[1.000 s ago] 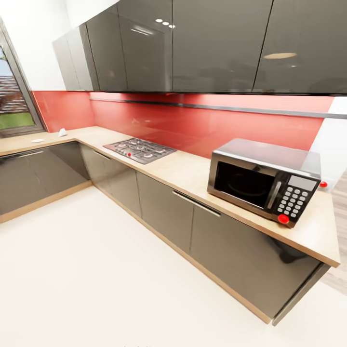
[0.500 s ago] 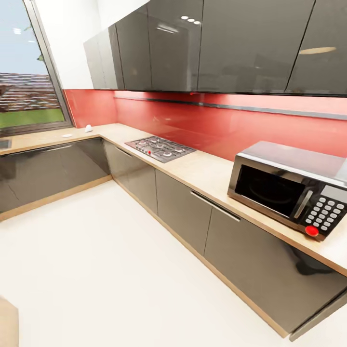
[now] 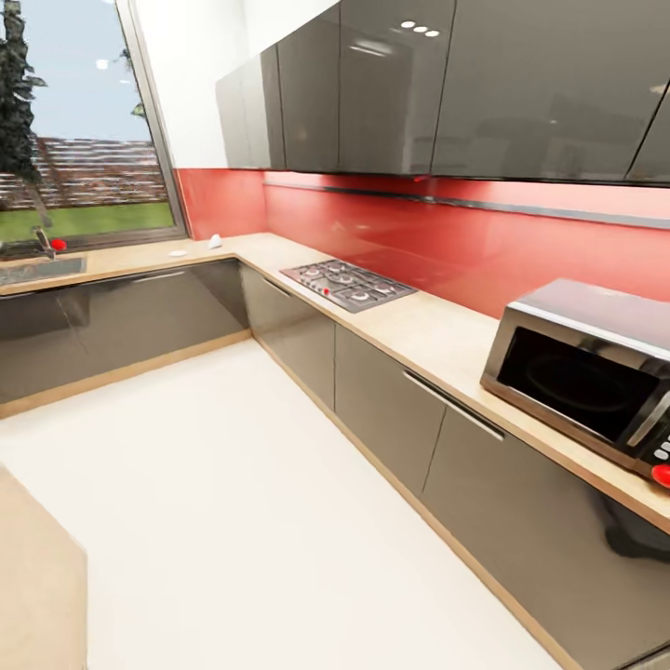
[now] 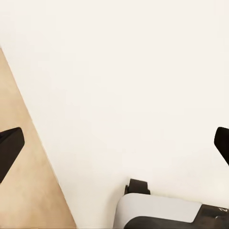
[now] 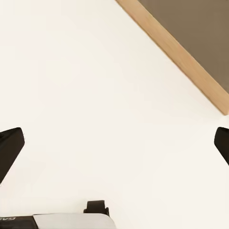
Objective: Set up a coffee station on the kitchen countertop: keep the coffee maker on the countertop, move the bottle of coffee from the kitchen shelf to the counter next to the coffee maker, place a paper coffee filter on top of the coffee maker, put the saucer next to the coffee maker with the coffee cup on the saucer, and place the electric kettle next to the coffee maker.
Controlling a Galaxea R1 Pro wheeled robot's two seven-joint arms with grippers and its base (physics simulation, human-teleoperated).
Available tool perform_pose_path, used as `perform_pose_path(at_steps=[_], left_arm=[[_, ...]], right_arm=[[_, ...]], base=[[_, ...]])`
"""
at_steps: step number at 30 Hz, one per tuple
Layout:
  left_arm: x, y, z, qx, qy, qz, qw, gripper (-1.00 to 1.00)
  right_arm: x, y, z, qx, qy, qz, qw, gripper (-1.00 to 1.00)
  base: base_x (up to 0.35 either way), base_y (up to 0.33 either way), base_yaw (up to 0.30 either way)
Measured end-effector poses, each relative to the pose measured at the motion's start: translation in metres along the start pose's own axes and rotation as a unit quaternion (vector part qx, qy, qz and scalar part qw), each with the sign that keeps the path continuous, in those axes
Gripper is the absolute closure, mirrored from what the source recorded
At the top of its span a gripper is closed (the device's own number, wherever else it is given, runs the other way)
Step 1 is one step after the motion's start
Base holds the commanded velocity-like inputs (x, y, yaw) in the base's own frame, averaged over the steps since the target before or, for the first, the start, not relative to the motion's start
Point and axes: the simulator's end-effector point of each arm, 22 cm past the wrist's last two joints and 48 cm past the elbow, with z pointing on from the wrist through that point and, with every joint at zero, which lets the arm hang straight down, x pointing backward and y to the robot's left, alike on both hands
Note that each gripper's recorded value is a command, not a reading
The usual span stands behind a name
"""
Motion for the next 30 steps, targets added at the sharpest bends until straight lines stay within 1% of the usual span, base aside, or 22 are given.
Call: perform_pose_path(at_steps=[3,6,15,30], left_arm=[[0.001,0.000,0.000,0.000,0.001,0.000,1.0000,-1.00],[0.003,0.001,0.000,-0.001,0.003,0.000,1.0000,-1.00],[0.006,0.002,0.000,-0.001,0.007,0.002,1.0000,-1.00],[0.011,0.003,0.000,-0.002,0.013,0.003,0.9999,-1.00]], right_arm=[[0.001,0.000,0.000,0.000,0.001,0.000,1.0000,-1.00],[0.002,0.000,0.000,0.000,0.002,0.000,1.0000,-1.00],[0.005,0.000,-0.001,0.000,0.006,0.000,1.0000,-1.00],[0.010,0.000,-0.001,0.000,0.013,-0.001,0.9999,-1.00]], base=[[0.010,0.000,0.261],[0.184,0.000,0.261],[0.323,-0.017,0.261],[0.340,-0.126,0.261]])
